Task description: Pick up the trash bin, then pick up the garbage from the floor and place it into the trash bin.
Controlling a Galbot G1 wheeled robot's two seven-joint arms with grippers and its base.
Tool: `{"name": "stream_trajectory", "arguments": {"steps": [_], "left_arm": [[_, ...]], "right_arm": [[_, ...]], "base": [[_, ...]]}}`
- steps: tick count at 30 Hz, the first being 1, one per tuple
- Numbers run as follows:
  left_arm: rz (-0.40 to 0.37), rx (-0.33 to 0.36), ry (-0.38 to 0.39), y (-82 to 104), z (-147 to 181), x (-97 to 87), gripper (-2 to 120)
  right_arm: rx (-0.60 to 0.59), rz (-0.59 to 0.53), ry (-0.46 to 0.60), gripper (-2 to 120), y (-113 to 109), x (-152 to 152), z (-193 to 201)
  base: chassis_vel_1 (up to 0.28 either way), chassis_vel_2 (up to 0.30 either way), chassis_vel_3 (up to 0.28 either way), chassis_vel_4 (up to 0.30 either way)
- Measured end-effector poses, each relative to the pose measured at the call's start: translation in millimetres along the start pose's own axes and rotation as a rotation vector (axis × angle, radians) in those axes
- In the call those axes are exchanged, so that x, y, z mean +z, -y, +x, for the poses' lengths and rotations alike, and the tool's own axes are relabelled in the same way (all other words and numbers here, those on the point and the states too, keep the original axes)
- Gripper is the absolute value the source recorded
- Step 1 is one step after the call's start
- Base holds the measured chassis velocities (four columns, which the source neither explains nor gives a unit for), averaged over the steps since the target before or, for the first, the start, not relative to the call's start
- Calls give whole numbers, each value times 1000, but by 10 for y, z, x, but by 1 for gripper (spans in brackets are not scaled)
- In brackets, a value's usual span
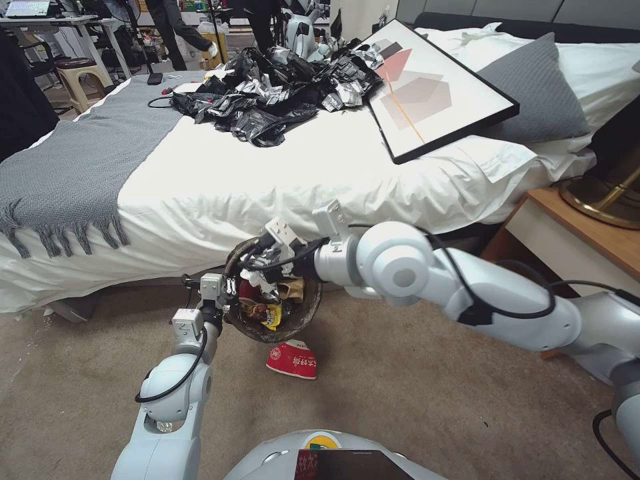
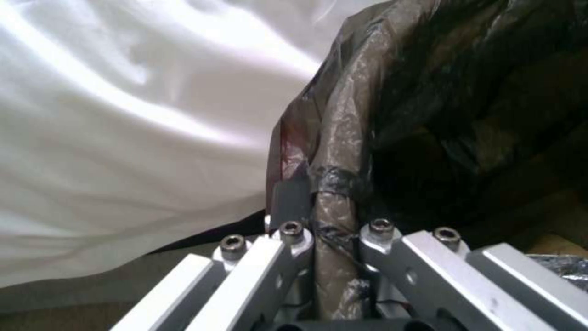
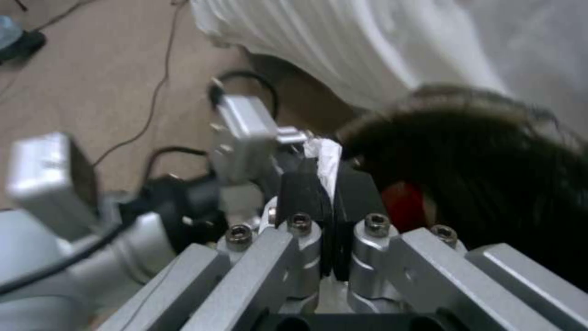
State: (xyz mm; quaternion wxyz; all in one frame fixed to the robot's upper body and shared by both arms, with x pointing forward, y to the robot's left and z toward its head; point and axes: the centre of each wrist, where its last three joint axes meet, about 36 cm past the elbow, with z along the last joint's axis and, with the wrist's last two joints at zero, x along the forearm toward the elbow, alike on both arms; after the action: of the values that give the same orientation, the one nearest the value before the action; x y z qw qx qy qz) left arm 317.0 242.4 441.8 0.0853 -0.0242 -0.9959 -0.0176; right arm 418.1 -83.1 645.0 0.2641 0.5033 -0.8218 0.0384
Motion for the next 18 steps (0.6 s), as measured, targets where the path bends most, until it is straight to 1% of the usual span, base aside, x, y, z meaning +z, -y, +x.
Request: {"name": "stream_trajectory", "arguments": {"steps": [4, 12, 15, 17, 18], "left_arm": [[1, -1, 2, -5, 2, -6, 2], [2, -2, 4, -12, 5, -12, 2], [2, -2, 4, -12, 5, -12, 2], [5, -1, 4, 0, 4, -11, 2], [5, -1, 4, 0, 4, -11, 2]], "right_arm": [[17, -17, -20, 0, 77, 90, -91], [25, -27, -35, 0, 137, 168, -155], [37, -31, -45, 0, 203, 241, -226], [56, -33, -56, -1, 307, 304, -328], [56, -33, -56, -1, 307, 304, -328]], "base": [[0, 0, 0, 0], [0, 0, 0, 0], [0, 0, 0, 0], [0, 0, 0, 0], [0, 0, 0, 0]]}}
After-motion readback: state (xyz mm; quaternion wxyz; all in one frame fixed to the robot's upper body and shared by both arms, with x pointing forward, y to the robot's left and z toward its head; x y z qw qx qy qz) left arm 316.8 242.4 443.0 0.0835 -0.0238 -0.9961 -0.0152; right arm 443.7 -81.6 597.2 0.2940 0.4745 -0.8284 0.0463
